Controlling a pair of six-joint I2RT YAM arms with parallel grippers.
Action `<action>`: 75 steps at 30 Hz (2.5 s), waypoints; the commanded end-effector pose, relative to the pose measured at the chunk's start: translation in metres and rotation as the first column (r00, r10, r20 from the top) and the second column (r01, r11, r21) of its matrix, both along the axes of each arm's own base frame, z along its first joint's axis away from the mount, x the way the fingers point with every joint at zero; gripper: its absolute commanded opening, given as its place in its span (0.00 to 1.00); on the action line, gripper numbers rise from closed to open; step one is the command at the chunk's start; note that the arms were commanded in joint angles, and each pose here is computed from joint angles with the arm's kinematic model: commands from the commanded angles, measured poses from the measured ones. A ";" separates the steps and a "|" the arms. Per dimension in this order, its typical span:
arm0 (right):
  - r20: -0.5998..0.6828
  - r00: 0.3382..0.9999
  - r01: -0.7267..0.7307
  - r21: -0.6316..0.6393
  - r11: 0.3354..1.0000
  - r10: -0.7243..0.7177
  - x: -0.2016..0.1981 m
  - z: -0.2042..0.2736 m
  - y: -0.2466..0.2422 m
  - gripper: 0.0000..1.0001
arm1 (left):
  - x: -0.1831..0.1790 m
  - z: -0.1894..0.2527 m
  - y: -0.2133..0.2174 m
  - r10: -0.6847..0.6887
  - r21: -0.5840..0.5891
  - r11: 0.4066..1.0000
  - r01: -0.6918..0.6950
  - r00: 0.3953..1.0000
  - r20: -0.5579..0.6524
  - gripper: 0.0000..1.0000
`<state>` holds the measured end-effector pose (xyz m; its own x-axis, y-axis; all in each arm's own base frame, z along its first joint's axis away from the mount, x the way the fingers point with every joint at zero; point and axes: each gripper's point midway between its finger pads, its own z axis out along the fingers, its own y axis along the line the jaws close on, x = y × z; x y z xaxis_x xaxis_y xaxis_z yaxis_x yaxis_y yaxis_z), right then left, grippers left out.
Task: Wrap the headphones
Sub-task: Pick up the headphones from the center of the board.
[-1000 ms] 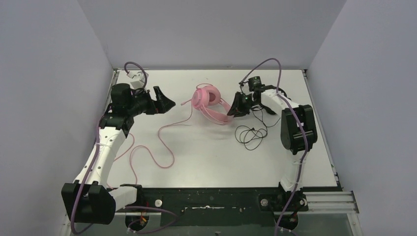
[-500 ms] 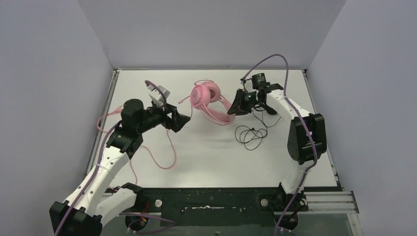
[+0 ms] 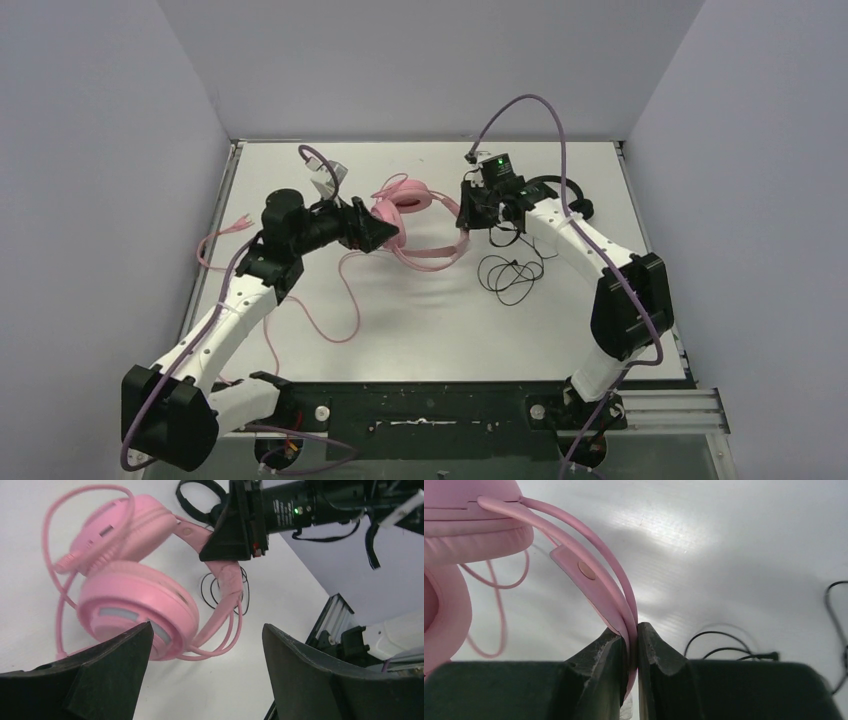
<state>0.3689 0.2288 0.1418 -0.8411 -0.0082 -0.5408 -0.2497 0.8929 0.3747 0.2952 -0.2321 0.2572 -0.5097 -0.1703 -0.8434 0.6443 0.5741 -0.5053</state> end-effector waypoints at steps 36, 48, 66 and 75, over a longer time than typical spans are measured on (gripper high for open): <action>0.528 0.220 -0.510 -0.654 0.558 0.820 -0.034 0.128 0.100 0.00 | 0.016 -0.020 -0.026 -0.145 -0.091 0.988 0.124 0.952 -0.269 0.68; 0.586 0.279 -0.479 -0.602 0.639 0.761 -0.032 0.128 0.107 0.00 | 0.006 -0.018 -0.040 -0.238 -0.112 0.970 0.214 0.927 -0.290 0.28; 0.408 0.853 -0.180 -0.356 0.917 0.325 -0.020 0.071 0.021 1.00 | -0.003 0.012 -0.036 -0.244 -0.140 0.964 0.227 0.961 -0.127 0.00; 0.633 0.615 -0.503 -0.144 0.852 0.470 -0.030 0.099 0.041 1.00 | -0.013 0.022 -0.044 -0.341 -0.206 0.927 0.312 0.932 -0.123 0.00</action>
<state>0.3480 0.2228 0.1812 -0.4455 -0.3867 -0.8075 -0.6484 0.7613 -0.0068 0.2916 -0.2677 0.2278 -0.7627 -0.0965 -0.6396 0.5640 0.3849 -0.7306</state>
